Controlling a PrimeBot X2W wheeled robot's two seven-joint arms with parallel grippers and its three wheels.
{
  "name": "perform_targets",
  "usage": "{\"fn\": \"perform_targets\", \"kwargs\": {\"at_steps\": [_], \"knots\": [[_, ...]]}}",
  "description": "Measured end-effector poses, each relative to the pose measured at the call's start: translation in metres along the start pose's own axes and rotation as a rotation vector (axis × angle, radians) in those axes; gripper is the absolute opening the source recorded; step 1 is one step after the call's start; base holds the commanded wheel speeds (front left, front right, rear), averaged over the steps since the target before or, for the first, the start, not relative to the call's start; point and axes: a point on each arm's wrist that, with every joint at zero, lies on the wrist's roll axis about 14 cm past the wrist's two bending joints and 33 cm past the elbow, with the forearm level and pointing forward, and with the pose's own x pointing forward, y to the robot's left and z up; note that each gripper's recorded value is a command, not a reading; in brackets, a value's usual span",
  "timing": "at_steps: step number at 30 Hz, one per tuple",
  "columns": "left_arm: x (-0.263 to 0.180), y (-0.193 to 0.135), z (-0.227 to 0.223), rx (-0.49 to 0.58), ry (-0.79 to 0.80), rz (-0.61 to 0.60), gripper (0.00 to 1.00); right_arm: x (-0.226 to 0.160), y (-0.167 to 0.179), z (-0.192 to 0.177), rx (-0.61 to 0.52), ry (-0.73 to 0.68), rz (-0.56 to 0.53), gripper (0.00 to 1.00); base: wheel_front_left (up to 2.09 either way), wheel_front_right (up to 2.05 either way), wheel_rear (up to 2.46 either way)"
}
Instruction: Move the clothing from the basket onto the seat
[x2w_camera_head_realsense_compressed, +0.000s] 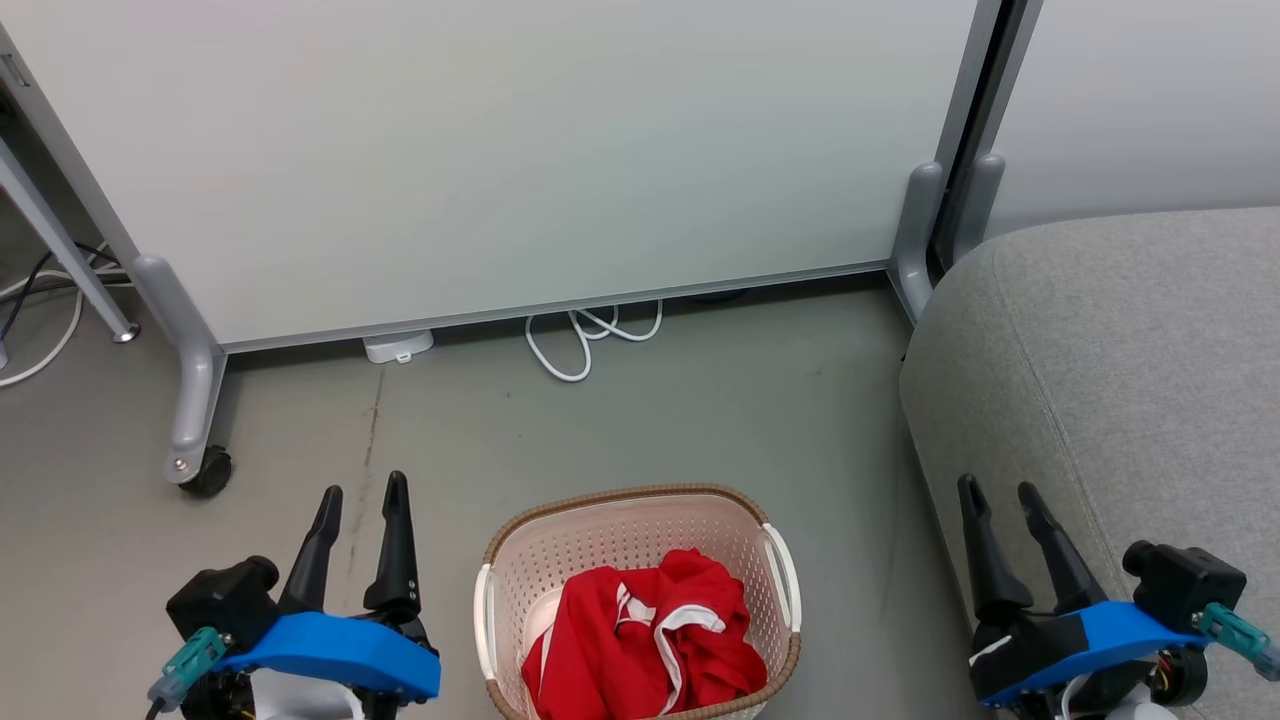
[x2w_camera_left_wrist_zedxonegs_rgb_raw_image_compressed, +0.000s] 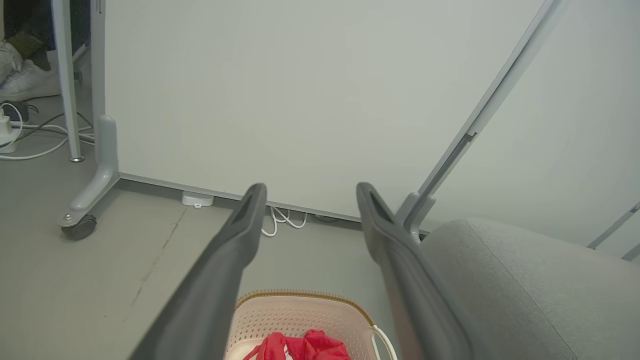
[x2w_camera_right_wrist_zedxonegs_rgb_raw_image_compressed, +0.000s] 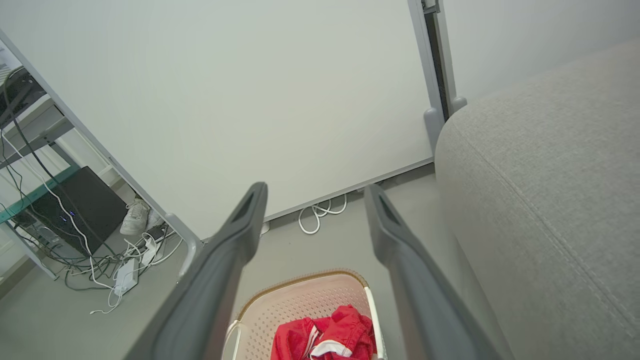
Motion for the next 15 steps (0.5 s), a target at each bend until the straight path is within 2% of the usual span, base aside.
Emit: {"fn": "perform_targets", "kwargs": {"at_steps": [15], "knots": [[-0.0004, 0.0005, -0.0062, 0.122, 0.007, -0.011, 1.00, -0.0001, 0.0053, 0.0069, -0.162, -0.025, 0.029, 1.00, 0.00, 0.00, 0.00]]}}
